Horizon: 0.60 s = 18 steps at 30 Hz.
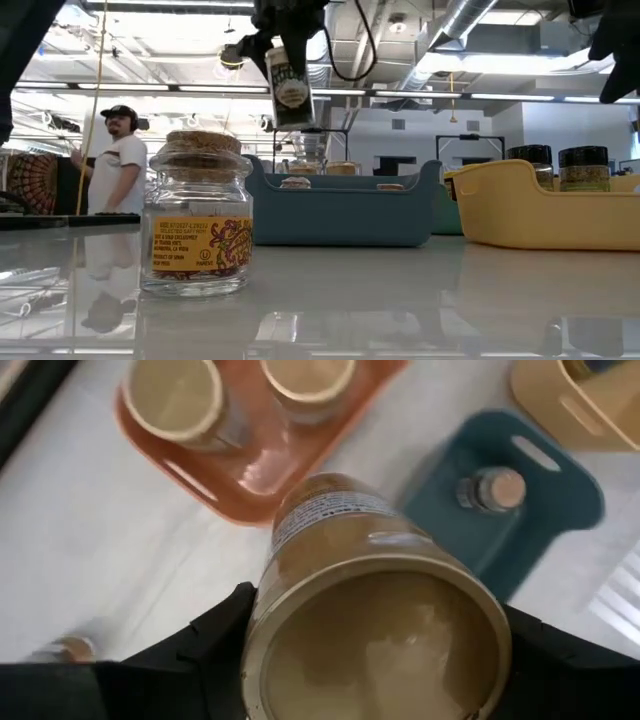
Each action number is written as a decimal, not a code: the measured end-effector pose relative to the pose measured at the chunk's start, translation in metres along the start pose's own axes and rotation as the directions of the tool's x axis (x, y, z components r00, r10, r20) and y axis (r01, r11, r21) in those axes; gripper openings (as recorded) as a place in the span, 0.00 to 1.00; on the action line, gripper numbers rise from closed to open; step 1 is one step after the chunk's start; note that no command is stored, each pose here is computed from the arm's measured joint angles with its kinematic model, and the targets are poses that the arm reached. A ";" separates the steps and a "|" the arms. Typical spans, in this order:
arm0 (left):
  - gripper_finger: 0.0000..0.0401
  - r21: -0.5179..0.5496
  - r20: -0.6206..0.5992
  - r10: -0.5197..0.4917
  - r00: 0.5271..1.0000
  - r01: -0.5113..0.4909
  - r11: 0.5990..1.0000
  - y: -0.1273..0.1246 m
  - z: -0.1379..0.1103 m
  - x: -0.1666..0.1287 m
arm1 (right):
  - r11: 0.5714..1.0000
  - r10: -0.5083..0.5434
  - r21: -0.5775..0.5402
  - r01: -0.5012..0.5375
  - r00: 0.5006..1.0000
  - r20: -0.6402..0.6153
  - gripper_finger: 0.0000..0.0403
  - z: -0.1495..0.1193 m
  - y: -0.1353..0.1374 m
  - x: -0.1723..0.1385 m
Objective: Sort spices by type
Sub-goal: Put the gold spice bottle into the orange bin
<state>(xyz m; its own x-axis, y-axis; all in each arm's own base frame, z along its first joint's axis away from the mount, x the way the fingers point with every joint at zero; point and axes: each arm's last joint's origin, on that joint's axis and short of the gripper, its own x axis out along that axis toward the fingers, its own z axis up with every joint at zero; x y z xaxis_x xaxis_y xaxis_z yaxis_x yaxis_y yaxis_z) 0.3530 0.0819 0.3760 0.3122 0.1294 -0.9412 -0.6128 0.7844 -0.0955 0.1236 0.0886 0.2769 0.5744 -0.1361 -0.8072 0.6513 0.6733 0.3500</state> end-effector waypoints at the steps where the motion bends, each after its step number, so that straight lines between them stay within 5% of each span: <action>1: 0.68 0.002 0.004 0.002 1.000 -0.002 1.000 0.003 0.002 0.000 | 1.000 -0.002 0.004 0.002 1.000 0.002 0.91 0.001 0.000 0.000; 18: 0.68 0.024 0.017 0.017 1.000 -0.017 1.000 0.021 0.011 0.001 | 0.999 -0.020 0.034 0.019 1.000 0.014 0.91 0.006 -0.001 0.003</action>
<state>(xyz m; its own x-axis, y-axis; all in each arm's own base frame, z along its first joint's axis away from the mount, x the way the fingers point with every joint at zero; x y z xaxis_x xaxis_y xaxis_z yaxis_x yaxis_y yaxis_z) 0.3479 0.1053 0.3764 0.3145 0.1531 -0.9368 -0.6002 0.7967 -0.0713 0.1272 0.0833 0.2770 0.5685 -0.1598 -0.8070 0.6785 0.6457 0.3501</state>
